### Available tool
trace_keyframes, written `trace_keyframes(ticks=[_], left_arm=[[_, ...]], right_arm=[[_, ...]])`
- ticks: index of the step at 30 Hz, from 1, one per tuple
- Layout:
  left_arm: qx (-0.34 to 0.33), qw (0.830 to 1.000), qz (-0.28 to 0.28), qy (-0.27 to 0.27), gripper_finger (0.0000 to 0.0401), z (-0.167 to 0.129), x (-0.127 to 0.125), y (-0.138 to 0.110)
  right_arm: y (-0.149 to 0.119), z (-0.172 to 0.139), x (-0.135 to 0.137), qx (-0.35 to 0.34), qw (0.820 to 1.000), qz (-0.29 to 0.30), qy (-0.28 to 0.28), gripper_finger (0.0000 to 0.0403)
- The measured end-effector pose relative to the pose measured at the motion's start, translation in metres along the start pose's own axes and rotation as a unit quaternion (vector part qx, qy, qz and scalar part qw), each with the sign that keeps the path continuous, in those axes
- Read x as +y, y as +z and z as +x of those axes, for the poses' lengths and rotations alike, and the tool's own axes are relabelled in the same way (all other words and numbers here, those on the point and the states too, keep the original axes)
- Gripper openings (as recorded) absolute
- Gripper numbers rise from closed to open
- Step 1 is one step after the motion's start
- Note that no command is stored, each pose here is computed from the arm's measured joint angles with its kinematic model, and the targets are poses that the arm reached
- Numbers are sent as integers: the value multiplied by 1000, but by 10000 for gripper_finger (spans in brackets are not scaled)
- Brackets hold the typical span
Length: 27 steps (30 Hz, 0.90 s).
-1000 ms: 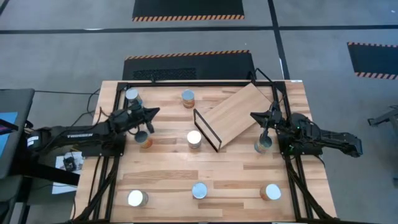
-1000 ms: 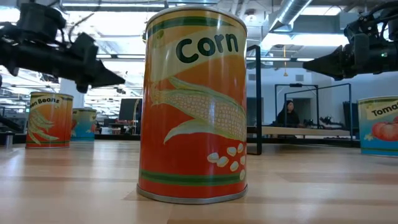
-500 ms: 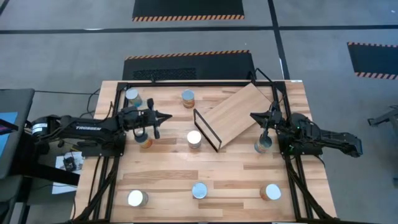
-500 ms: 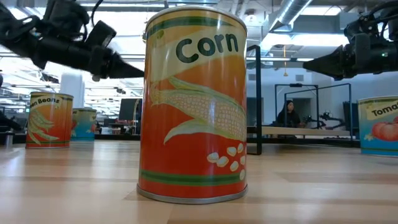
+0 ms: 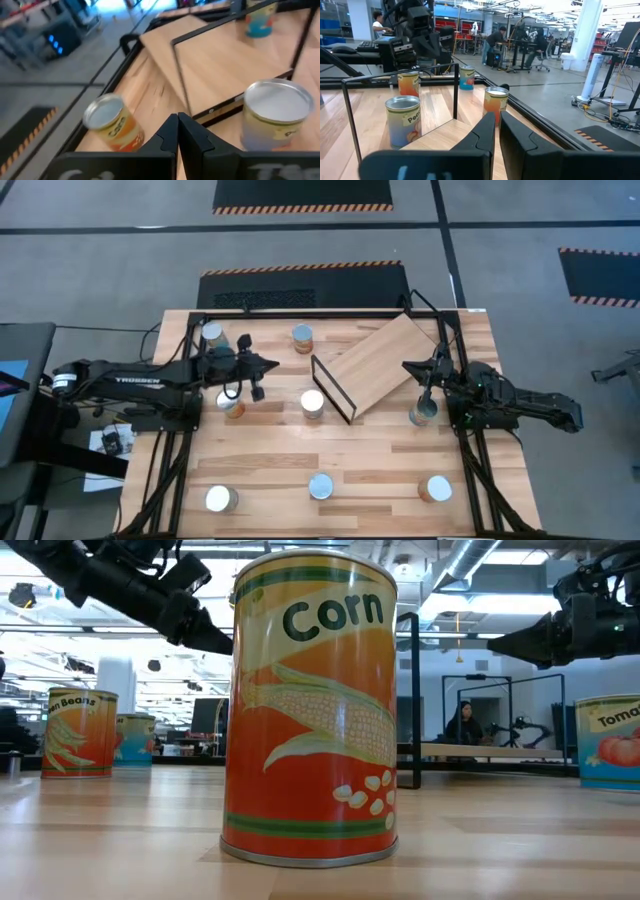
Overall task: Pick and place cans onto a shelf
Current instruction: Put the top canned corn on the shelf
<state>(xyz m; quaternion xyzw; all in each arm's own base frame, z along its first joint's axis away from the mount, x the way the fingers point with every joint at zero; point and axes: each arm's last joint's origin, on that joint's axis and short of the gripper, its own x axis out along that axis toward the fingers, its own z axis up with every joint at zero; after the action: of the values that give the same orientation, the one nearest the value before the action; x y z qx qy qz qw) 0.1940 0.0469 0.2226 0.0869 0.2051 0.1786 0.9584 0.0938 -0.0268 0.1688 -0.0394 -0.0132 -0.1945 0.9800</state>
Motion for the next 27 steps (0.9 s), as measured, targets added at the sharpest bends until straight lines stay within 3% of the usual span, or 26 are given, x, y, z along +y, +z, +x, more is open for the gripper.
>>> trace_keyframes(ticks=[7,17,22,27], left_arm=[[20,994,-106,33,0,-1,15,10],[14,995,-99,27,0,0,9,12],[5,992,-112,58,0,5,27,11],[36,993,-87,65,0,17,53,15]], right_arm=[[0,0,0,0,1000,0,0,49],[0,0,0,0,1000,0,1,49],[0,0,0,0,1000,0,1,49],[0,0,0,0,1000,0,2,49]])
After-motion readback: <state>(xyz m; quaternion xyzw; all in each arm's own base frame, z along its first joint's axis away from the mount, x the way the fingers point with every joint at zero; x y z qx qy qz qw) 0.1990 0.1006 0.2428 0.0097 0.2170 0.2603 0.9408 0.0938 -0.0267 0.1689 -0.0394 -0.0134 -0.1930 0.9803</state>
